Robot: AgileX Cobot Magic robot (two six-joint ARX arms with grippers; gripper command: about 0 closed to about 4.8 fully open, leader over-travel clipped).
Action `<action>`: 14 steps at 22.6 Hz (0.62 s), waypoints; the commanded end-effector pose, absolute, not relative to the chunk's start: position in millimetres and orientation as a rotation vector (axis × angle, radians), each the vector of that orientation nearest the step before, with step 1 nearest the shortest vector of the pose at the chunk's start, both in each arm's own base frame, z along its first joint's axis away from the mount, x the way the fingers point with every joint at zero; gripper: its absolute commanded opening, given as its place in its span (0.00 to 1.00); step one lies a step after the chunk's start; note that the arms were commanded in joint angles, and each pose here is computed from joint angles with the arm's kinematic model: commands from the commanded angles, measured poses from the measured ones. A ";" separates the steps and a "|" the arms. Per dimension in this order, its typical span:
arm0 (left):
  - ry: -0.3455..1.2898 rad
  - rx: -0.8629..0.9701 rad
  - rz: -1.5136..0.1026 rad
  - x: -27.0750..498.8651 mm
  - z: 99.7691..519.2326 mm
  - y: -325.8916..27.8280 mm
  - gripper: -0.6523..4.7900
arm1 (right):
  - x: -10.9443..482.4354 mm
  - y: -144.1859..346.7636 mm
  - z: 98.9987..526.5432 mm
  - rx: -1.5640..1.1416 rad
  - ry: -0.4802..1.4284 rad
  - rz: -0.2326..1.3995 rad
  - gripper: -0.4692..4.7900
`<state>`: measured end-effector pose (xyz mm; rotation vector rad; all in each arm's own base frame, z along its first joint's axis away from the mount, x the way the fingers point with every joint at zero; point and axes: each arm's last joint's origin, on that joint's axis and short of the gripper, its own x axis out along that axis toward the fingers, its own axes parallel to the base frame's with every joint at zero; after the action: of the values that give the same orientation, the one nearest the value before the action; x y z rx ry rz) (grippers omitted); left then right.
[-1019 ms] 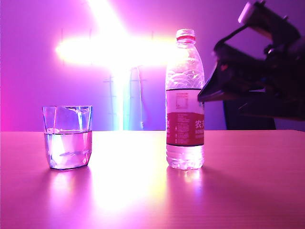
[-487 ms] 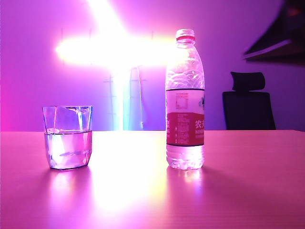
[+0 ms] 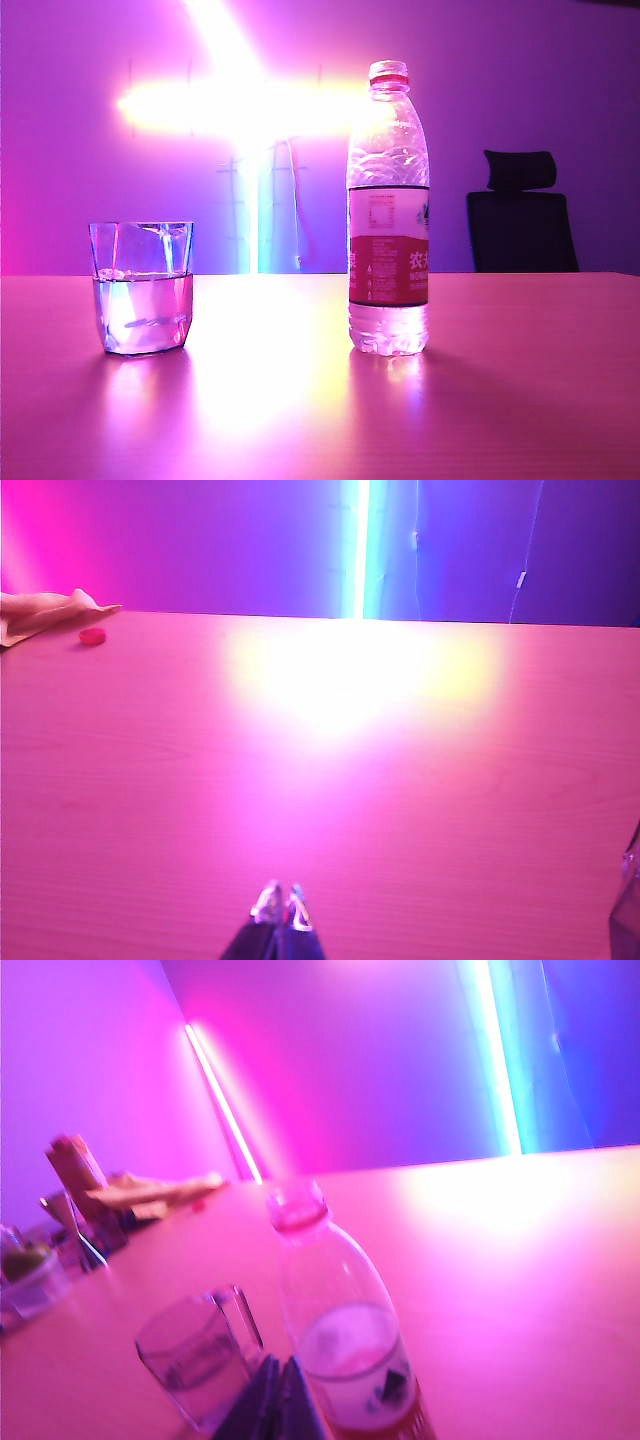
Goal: Pick up the mineral water bottle on the table and pour water into the mug until it's half full.
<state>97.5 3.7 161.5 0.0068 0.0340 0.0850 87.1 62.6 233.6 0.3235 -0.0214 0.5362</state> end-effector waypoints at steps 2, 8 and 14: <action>0.018 0.004 0.085 97.4 164.1 3.7 0.12 | 81.7 58.3 240.8 0.353 -0.087 0.542 0.09; 0.019 0.004 0.085 97.4 164.0 3.7 0.12 | 76.5 49.1 232.9 0.137 -0.214 0.500 0.09; 0.018 0.004 0.085 97.4 164.1 3.7 0.12 | 92.9 28.9 199.1 0.067 -0.204 0.389 0.09</action>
<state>97.5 3.7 161.5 0.0067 0.0340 0.0850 93.4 30.4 195.9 0.0752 -0.1720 0.3656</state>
